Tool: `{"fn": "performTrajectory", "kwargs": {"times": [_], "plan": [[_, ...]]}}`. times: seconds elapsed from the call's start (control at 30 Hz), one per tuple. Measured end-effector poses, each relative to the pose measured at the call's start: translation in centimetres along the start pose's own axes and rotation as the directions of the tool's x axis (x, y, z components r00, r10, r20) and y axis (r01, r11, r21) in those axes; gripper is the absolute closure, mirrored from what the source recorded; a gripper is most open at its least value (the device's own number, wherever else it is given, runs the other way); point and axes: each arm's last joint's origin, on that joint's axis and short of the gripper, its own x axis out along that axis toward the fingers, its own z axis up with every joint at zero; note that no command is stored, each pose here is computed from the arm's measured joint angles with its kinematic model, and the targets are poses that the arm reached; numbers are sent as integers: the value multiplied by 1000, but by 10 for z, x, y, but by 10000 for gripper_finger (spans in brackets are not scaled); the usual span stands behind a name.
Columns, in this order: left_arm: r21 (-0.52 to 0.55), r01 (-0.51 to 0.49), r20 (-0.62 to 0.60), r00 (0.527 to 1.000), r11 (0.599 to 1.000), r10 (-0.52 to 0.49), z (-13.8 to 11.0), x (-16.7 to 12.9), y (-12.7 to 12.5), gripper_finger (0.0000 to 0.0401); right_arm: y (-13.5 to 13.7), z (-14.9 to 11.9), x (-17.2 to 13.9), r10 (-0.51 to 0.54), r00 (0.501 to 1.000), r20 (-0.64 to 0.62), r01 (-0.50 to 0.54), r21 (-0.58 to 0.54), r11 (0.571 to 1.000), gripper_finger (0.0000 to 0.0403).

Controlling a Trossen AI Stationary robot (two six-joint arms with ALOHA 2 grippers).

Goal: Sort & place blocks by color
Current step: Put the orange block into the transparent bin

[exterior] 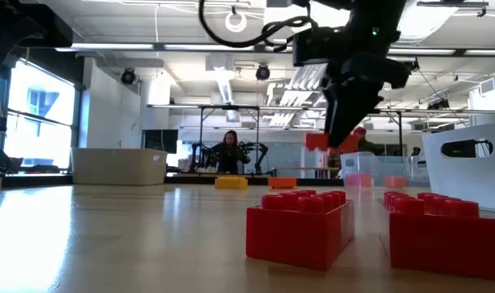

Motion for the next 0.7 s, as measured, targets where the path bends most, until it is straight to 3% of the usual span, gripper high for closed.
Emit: {"fn": "performTrajectory", "kwargs": {"times": [0.17,0.3,0.5,0.7], "plan": [[0,-16,13,1000,1000,16,0,0,0,215,-33,-7,-23,-152,988,-6,152,85,985,298],[0,-16,14,1000,1000,16,0,0,0,215,-64,-15,-39,-304,952,-24,303,197,932,298],[0,-16,13,1000,1000,16,0,0,0,215,-113,-27,-56,-542,836,-83,528,391,754,298],[0,-15,14,1000,1000,15,0,0,0,215,-156,-39,-54,-606,767,-211,621,482,618,298]]}}
